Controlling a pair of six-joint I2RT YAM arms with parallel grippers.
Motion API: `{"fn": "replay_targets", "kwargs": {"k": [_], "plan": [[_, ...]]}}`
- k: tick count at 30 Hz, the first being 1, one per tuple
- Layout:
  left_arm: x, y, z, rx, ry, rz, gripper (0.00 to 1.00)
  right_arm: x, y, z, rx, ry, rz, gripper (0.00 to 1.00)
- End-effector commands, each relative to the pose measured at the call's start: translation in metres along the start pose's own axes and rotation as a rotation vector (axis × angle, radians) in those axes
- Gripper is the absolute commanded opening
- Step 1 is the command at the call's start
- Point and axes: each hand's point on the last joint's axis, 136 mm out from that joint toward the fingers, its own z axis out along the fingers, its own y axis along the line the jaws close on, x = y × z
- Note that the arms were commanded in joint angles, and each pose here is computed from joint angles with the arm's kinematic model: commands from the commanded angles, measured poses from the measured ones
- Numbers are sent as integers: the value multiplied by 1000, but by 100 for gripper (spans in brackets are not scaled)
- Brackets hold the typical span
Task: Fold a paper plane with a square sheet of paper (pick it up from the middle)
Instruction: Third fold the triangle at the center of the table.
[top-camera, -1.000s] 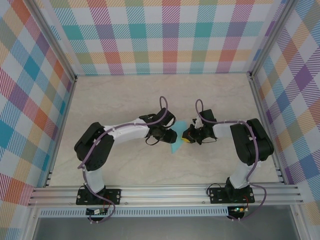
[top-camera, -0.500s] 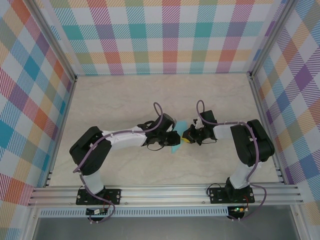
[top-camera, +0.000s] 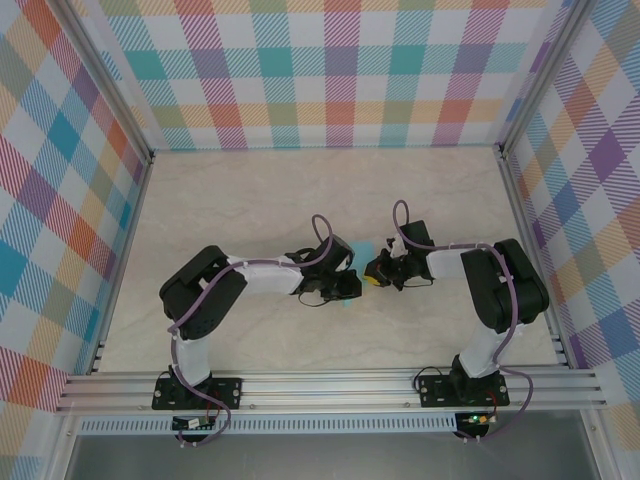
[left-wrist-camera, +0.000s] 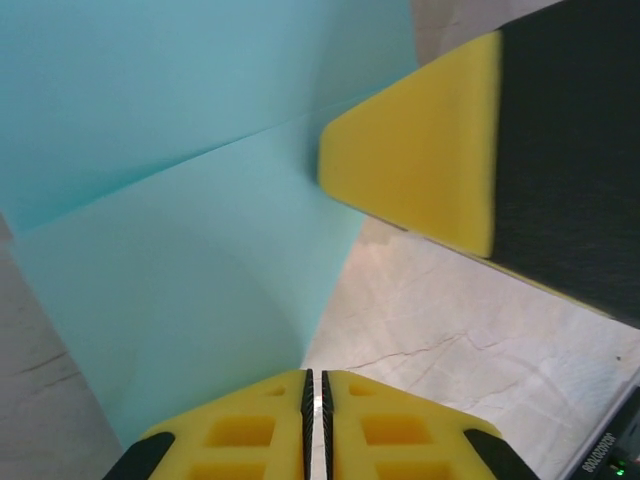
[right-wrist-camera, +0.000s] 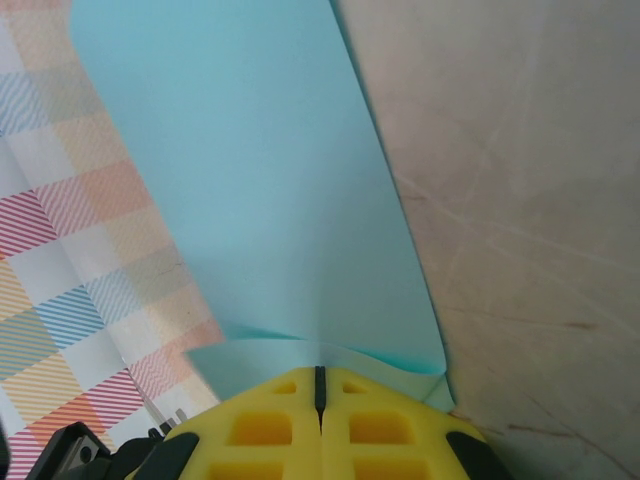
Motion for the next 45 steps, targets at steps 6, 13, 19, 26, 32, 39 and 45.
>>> {"fn": "replay_targets", "kwargs": {"k": [6, 13, 19, 26, 32, 39, 45], "plan": [[26, 32, 3, -72, 54, -24, 12, 7, -20, 3, 76, 19, 19, 1], [42, 47, -4, -101, 82, -45, 11, 6, -20, 2, 84, 16, 15, 1], [51, 44, -8, -76, 112, -45, 11, 6, -22, 3, 91, 18, 16, 1], [63, 55, -13, -116, 150, -56, 12, 7, -24, 3, 101, 19, 18, 1], [71, 58, -20, -119, 168, -51, 12, 7, -25, 3, 103, 19, 20, 1], [73, 59, -27, -133, 180, -33, 11, 7, -25, 3, 102, 21, 19, 1], [57, 38, -44, -95, 111, -3, 11, 7, -24, 3, 99, 21, 24, 1]]}}
